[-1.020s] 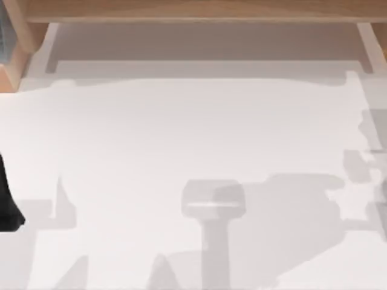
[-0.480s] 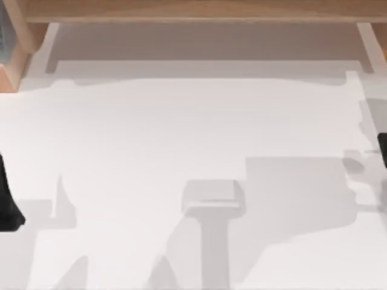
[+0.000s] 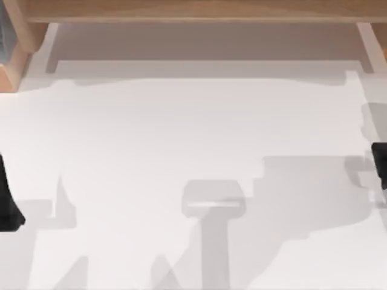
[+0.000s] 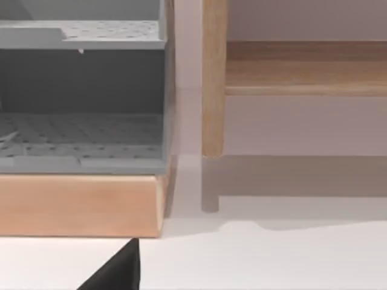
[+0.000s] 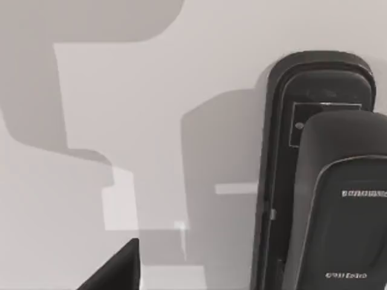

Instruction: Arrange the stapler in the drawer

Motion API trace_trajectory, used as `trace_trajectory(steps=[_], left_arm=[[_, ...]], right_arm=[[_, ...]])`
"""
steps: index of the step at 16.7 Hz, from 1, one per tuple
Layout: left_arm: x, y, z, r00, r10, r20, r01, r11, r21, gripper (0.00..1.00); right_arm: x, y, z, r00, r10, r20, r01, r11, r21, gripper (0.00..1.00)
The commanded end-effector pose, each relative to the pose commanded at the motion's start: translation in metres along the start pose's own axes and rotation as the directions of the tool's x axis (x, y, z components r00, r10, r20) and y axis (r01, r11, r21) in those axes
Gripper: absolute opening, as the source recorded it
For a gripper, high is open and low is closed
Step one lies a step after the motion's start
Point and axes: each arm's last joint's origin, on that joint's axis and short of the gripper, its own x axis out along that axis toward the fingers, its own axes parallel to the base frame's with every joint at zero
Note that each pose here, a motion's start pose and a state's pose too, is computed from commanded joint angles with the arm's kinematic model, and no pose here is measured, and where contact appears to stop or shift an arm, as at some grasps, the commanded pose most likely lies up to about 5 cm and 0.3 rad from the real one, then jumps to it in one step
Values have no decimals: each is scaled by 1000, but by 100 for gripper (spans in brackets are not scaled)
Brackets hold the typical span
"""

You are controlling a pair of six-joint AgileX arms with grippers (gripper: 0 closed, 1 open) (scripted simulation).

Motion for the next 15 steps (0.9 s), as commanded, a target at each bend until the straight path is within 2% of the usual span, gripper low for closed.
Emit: trace_trajectory(steps=[3, 7, 15], left_arm=[[0, 0, 0, 1000, 0, 0, 0, 1000, 0, 100], [0, 0, 0, 1000, 0, 0, 0, 1000, 0, 100], [0, 0, 0, 1000, 0, 0, 0, 1000, 0, 100]], right_arm=[[20, 0, -1, 1000, 0, -4, 0, 1000, 0, 100], [22, 0, -1, 1000, 0, -6, 0, 1000, 0, 100], [22, 0, -1, 1000, 0, -6, 0, 1000, 0, 40]])
